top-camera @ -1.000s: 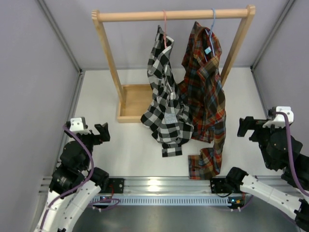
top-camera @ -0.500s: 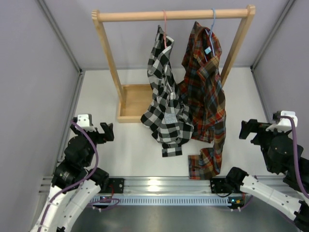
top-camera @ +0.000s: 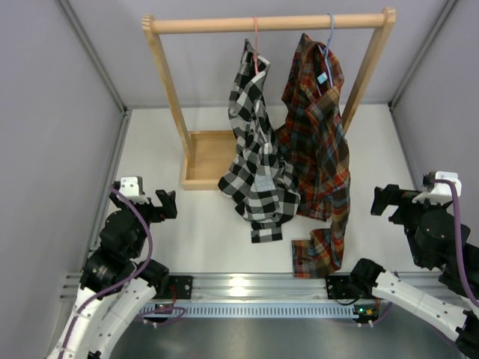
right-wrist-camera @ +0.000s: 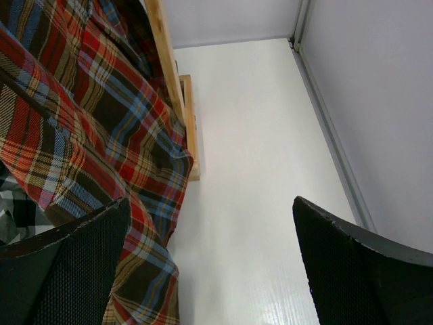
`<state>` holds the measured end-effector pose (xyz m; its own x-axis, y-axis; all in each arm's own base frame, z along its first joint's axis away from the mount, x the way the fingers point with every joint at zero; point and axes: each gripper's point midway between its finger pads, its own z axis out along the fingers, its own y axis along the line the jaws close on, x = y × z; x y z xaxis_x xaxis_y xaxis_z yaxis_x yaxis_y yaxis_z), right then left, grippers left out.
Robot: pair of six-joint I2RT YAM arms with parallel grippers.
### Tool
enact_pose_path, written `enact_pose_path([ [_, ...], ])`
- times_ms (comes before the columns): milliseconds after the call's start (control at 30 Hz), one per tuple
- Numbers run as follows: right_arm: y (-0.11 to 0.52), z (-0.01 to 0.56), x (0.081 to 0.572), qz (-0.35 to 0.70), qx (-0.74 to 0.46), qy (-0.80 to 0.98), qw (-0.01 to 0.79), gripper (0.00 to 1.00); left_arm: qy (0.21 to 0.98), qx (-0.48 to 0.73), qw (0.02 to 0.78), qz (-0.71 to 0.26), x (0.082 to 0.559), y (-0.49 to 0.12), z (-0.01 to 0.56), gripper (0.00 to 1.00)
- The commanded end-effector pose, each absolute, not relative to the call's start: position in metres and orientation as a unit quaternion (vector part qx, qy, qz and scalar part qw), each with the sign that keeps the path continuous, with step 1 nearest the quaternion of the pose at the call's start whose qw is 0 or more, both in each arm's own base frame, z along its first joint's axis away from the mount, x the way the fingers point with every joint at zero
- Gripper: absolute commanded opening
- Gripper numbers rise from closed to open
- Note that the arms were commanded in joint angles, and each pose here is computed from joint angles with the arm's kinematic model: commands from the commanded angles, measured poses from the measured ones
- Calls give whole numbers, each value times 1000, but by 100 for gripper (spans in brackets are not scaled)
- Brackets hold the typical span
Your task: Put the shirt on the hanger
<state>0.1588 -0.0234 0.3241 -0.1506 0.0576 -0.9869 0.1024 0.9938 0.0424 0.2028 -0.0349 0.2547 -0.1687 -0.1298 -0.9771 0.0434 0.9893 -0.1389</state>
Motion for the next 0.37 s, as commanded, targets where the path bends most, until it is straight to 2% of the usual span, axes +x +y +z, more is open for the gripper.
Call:
enact_pose_path([
  [0,-27,322,157,-25,54,760,647,99,742,-31,665,-78,205,-36,270,98],
  [333,-26,322,158,-27,53,761,646,99,742,-31,665,-78,205,-36,269,98],
])
